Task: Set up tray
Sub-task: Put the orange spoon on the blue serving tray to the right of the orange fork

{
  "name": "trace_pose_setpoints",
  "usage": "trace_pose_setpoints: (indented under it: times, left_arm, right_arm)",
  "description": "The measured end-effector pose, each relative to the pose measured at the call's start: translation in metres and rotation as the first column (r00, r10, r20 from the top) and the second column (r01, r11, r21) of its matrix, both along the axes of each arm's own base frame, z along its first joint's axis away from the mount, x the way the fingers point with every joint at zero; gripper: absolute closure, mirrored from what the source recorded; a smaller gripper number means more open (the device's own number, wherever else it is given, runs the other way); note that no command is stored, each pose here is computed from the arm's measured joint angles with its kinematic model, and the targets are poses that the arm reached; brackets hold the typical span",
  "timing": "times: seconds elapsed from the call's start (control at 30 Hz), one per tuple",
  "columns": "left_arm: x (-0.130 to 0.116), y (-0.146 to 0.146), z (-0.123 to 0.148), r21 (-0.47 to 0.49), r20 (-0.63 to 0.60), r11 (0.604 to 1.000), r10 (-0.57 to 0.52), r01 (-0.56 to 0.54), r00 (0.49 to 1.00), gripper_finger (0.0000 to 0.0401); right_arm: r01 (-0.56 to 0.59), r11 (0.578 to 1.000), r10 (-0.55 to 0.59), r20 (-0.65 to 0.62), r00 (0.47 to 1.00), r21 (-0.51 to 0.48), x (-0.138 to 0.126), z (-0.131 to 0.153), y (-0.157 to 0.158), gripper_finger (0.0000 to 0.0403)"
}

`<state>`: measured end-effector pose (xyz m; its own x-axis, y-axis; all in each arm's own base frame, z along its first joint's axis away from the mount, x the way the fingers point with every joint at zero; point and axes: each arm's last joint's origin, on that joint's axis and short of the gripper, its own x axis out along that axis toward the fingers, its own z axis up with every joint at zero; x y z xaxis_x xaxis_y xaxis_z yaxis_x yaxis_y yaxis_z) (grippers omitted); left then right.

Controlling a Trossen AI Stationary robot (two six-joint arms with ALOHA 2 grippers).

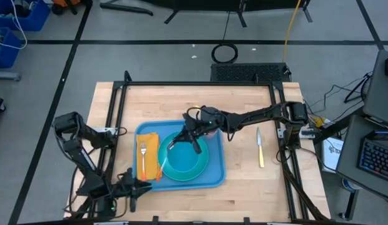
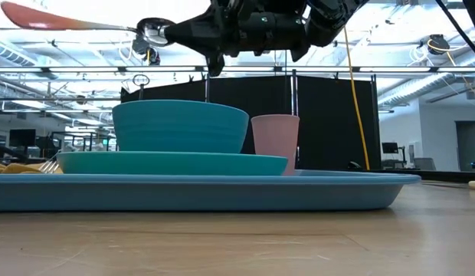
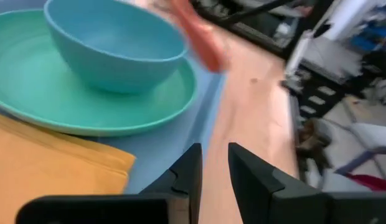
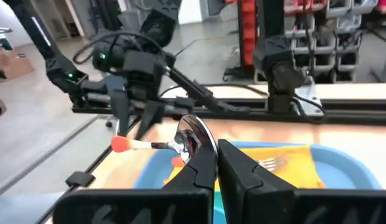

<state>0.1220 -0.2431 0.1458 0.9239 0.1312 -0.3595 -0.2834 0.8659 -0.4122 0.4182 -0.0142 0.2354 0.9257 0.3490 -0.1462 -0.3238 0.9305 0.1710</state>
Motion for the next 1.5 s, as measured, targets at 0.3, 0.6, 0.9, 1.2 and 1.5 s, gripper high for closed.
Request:
trace_pose_setpoints:
  times: [0.3, 0.6, 0.9, 1.2, 1.5]
  left_arm:
    - [-0.025, -0.011, 0.003, -0.016, 0.085, 0.999, -0.047, 0.049, 0.995, 0.0297]
    - [-0.022, -0.010, 0.003, 0.057, 0.059, 0.996, -0.073, 0.069, 0.996, 0.0162]
    - [-0.023, -0.014, 0.004, 0.150, 0.039, 0.981, -0.133, 0.126, 0.990, 0.0073]
    - [-0.024, -0.019, 0.007, 0.157, 0.039, 0.972, -0.180, 0.172, 0.983, 0.0057]
    - [-0.024, -0.031, 0.015, 0.268, 0.004, 0.906, -0.340, 0.327, 0.940, 0.0057]
  right_arm:
    - [-0.024, 0.997, 0.019, -0.084, 0.996, -0.067, 0.010, 0.023, -0.001, 0.0401]
    - [-0.026, 0.997, 0.019, -0.095, 0.995, -0.074, 0.015, 0.028, -0.003, 0.0402]
    - [-0.097, 0.995, 0.094, -0.142, 0.985, -0.012, 0.054, 0.009, -0.003, 0.0402]
    - [-0.141, 0.988, 0.151, -0.248, 0.957, 0.060, 0.097, -0.004, -0.023, 0.0402]
    - [-0.183, 0.975, 0.211, -0.262, 0.942, 0.124, 0.118, -0.017, -0.033, 0.0403]
